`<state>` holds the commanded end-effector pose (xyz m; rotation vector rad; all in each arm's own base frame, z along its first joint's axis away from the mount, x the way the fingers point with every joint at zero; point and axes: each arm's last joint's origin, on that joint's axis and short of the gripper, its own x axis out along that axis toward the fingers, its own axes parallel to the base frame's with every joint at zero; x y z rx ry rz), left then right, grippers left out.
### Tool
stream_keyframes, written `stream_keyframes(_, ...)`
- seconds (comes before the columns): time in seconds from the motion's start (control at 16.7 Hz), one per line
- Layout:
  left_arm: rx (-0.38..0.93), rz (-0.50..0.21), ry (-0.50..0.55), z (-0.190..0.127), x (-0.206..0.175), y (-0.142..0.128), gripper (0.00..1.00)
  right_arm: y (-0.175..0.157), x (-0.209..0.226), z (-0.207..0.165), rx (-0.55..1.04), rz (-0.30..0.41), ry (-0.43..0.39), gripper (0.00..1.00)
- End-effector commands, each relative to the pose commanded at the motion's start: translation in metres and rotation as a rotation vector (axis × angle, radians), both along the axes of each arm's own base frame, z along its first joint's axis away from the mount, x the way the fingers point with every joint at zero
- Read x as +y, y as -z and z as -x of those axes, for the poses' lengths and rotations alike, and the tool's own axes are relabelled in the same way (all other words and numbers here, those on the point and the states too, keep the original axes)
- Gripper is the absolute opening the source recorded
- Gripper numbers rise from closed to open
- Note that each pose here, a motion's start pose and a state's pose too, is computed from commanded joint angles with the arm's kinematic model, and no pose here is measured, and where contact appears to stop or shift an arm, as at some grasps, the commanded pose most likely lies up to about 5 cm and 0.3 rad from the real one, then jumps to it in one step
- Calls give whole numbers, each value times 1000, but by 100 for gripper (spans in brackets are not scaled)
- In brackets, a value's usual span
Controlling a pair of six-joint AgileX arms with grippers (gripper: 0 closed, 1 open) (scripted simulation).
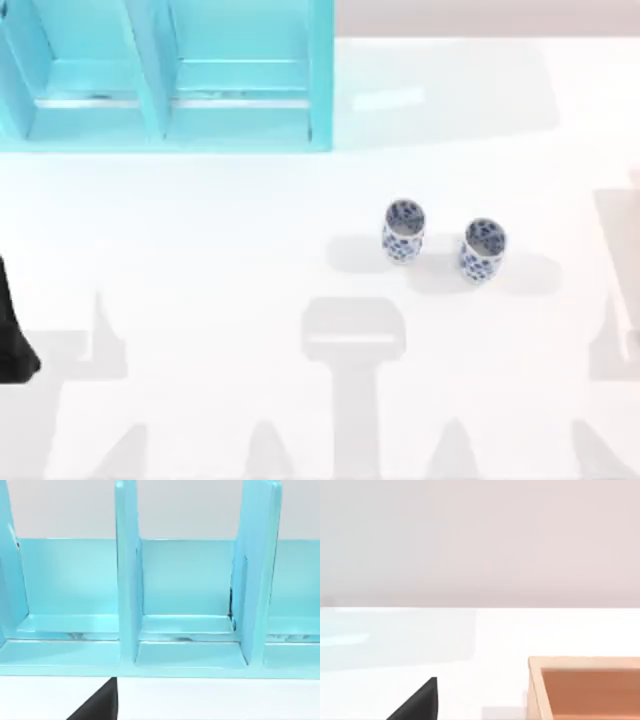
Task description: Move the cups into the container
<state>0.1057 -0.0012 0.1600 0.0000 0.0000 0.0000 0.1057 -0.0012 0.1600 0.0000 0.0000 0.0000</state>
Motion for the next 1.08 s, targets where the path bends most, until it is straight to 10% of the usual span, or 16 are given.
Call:
stream_keyframes(0.66, 0, 0, 0, 0, 0, 0, 100, -89, 1, -16, 276, -135, 32, 100)
stream_keyframes(1.08, 0, 0, 0, 0, 0, 0, 100, -182, 23, -131, 800, -222, 83, 100)
